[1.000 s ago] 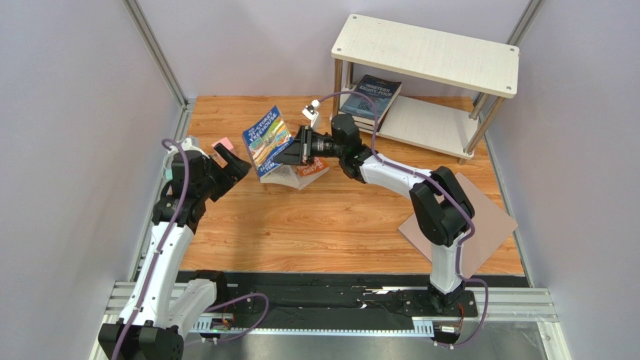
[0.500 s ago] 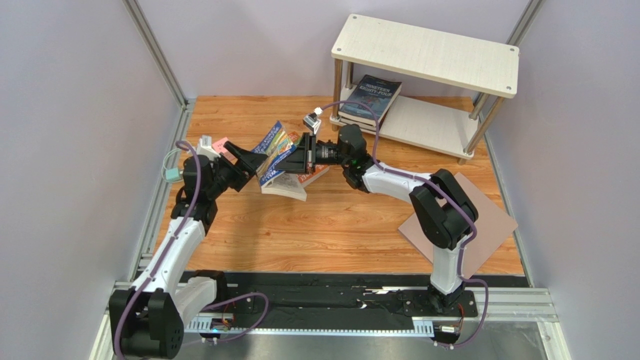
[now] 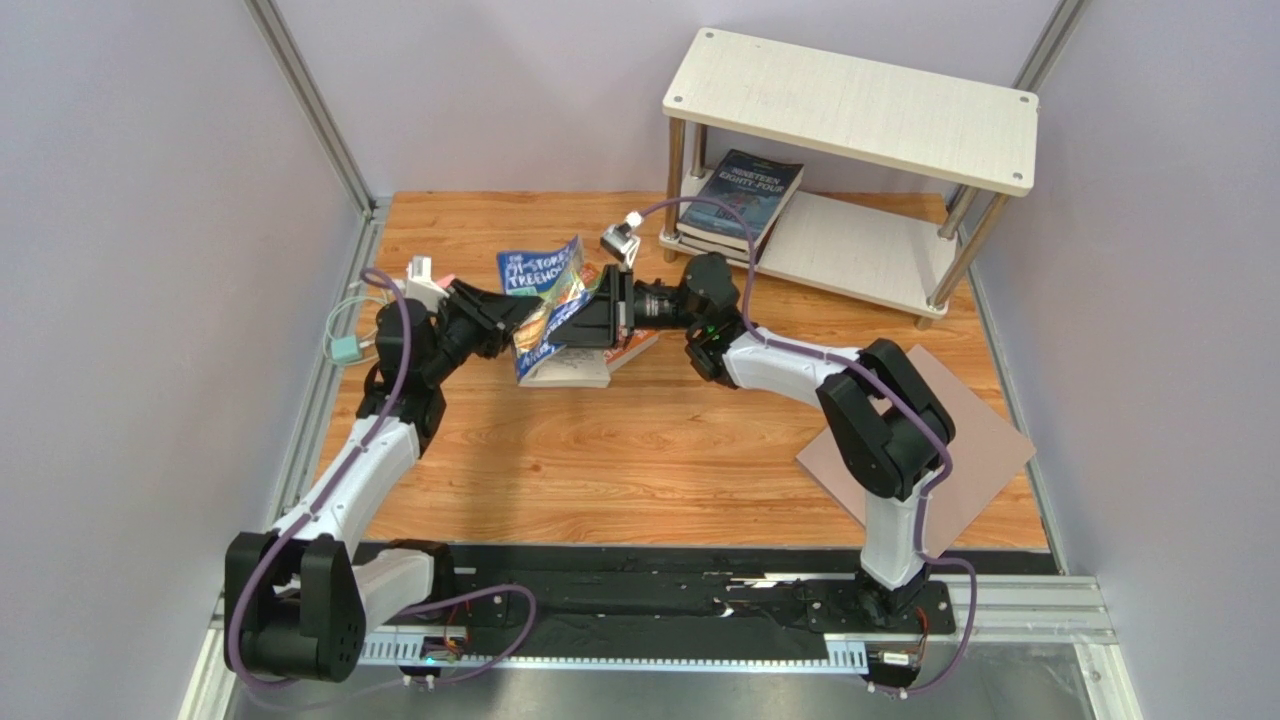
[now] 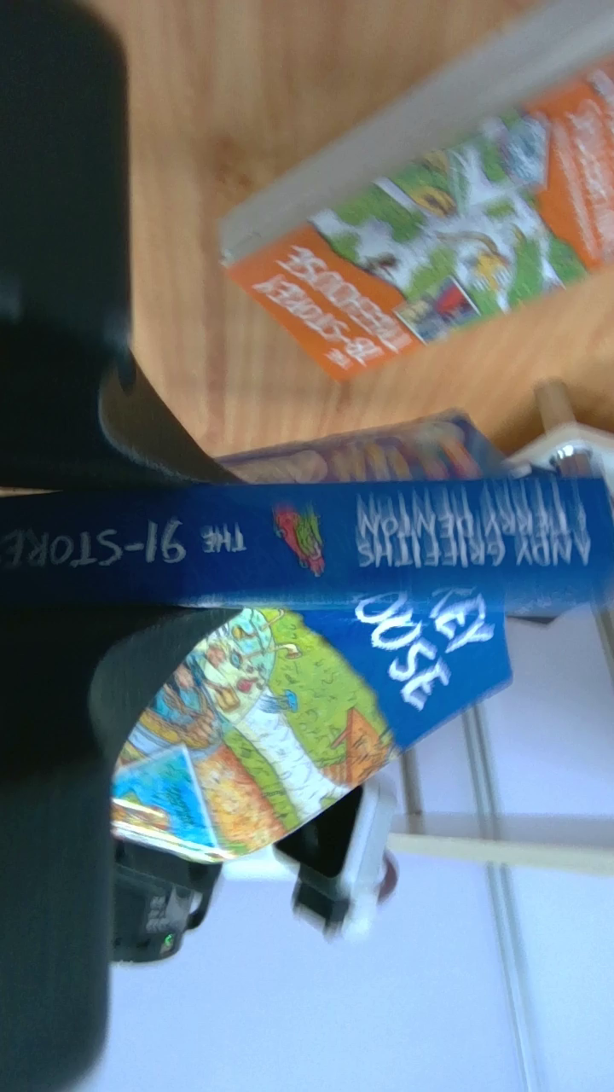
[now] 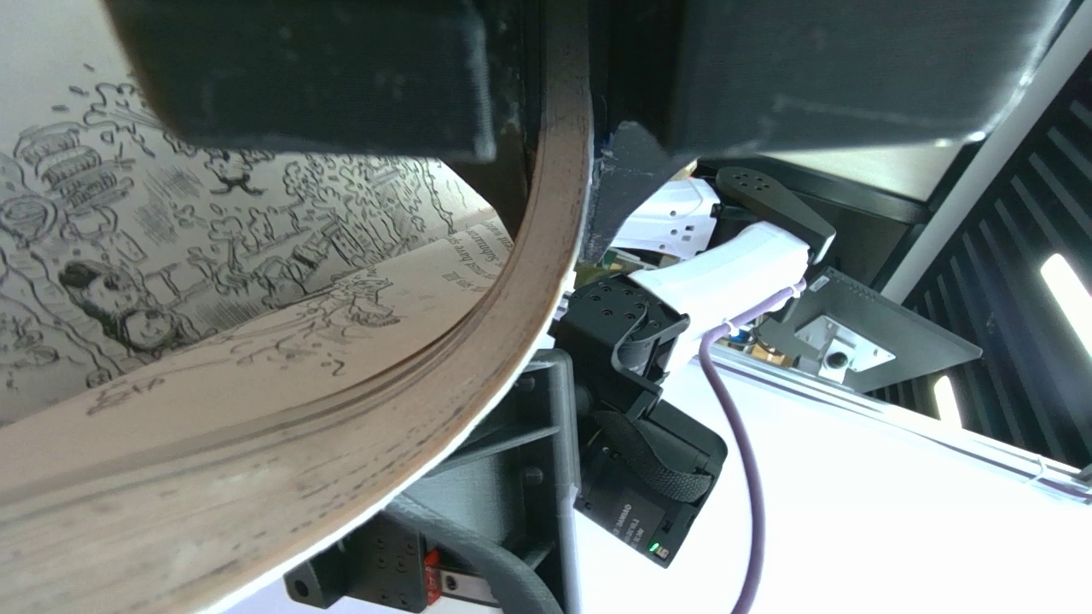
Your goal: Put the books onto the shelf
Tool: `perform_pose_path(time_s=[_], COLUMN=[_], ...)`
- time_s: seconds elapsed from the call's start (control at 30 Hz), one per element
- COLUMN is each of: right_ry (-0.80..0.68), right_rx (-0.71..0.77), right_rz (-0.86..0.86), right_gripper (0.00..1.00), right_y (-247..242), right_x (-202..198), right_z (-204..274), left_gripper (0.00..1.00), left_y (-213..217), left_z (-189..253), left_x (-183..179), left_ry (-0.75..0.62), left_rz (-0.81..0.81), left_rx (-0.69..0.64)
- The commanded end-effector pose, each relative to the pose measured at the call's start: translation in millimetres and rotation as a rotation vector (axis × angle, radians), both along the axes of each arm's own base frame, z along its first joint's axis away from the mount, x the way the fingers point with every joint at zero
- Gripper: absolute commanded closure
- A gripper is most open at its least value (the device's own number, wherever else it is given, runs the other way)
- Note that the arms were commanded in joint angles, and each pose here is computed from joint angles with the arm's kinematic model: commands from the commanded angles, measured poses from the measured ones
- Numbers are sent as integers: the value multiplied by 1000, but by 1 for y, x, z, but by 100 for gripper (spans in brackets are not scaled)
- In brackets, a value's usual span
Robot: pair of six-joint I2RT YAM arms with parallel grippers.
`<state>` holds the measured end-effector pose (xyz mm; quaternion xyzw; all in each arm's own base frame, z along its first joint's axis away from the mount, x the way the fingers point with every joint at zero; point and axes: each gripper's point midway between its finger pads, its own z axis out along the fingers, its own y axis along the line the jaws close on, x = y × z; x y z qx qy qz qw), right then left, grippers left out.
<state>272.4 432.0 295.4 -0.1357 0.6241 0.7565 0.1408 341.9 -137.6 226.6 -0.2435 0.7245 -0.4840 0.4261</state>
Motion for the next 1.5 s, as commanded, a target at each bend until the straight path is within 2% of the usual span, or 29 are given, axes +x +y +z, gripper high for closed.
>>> perform_pose_path(time_s=[0.0,0.03,0.1,0.13,0.2,0.23,0.3,0.53,0.7,0.8,0.97,1.27,1.37,1.4,1.43,1.47], right_ry=[-148,-179,-135,-217,-184,-208,-228,-203,-177,-223,-260,-230,-261,-272,-269,-258], right_rx=[84,68,-35,-72,-227,-281,-389,-510,-509,-425,-248,-186,-231,-233,-230,-230], right_rz=[84,79,51,12,-84,-124,-192,-270,-301,-331,-402,-373,-344,-333,-326,-323], right_gripper=[98,95,86,57,36,13,0,0,0,0,0,1,9,32,50,75], right_y=[2,2,5,5,-1,-6,-18,-40,-50,-53,-61,-55,-45,-44,-43,-42], right_x=[-34,-34,-27,-22,-12,-8,-1,10,13,12,5,-8,-16,-18,-19,-19], right_z=[42,40,19,9,-10,-17,-30,-48,-57,-45,-15,-9,-8,-8,-7,-7], left_gripper=[96,100,100,100,100,100,100,100,100,100,100,100,100,100,100,100], left_y=[-17,-17,-16,-15,-12,-10,-8,-18,-34,-43,-53,-64,-67,-67,-67,-67], left_z=[41,41,50,48,60,58,71,98,115,129,127,109,102,103,103,103], left_x=[3,3,4,3,2,1,-1,-10,-15,-18,-15,-2,3,5,6,7], left_ry=[-127,-118,-144,-126,-161,-141,-174,-263,-363,-448,-456,-421,-410,-415,-418,-416], left_rz=[-82,-82,-80,-69,-62,-57,-58,-141,-247,-308,-358,-369,-360,-355,-357,-353], left_rx=[-15,-13,6,17,53,71,123,132,75,43,19,-8,-10,-12,-10,-12])
